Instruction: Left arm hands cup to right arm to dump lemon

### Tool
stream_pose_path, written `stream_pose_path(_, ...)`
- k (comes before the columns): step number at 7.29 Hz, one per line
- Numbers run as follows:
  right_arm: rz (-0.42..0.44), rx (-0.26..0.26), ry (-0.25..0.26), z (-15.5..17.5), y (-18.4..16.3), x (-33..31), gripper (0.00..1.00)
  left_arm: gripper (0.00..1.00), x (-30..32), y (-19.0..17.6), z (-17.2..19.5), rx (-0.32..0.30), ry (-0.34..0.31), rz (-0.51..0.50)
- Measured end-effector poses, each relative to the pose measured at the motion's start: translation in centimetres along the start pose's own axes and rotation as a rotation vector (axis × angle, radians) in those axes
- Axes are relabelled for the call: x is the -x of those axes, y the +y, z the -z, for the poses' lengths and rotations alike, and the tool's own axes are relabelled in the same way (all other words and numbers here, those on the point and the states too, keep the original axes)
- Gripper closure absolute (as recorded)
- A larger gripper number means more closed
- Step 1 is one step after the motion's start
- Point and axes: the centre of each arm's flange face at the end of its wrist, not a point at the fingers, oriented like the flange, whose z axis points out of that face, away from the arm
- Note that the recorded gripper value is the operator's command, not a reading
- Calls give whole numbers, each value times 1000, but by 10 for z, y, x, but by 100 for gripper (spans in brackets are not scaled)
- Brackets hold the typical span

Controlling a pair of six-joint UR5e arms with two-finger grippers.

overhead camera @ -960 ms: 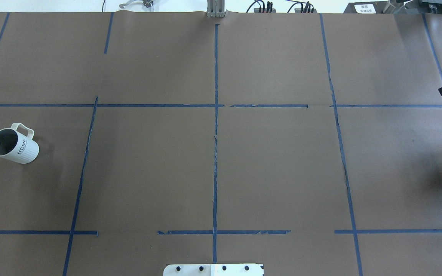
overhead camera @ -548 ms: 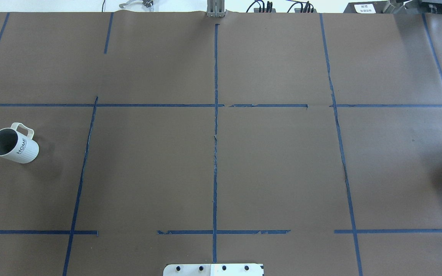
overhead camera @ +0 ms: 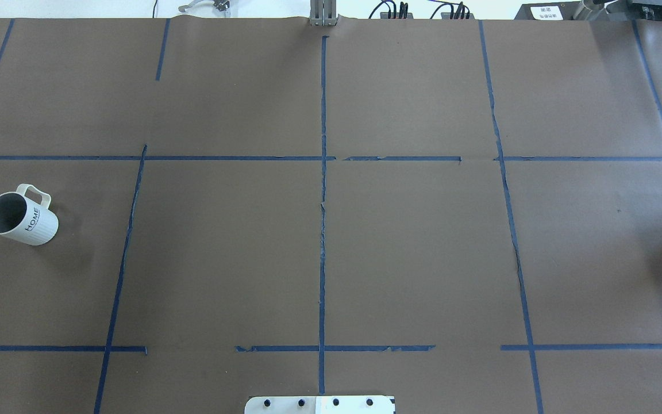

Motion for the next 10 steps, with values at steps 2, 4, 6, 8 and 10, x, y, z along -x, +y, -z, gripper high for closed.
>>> stream_pose_path(2, -7, -11, -35, 5, 1, 6, 0, 0, 7, 16, -6, -7, -4, -1)
stream_pose_path(4, -8, -15, -61, 5, 1, 9, 0, 0, 10, 23, -10, -10, -9, 14)
stream_pose_path(6, -8, -16, -65, 4, 2, 9, 0, 0, 11, 20, -11, -13, -6, 36)
stream_pose_path(8, -9, -13, -66, 2, 5, 8, 0, 0, 11, 16, -12, -14, -1, 43)
stream_pose_path(10, -10, -11, -66, 0, 8, 7, 0, 0, 16, 17, -16, -5, -3, 54)
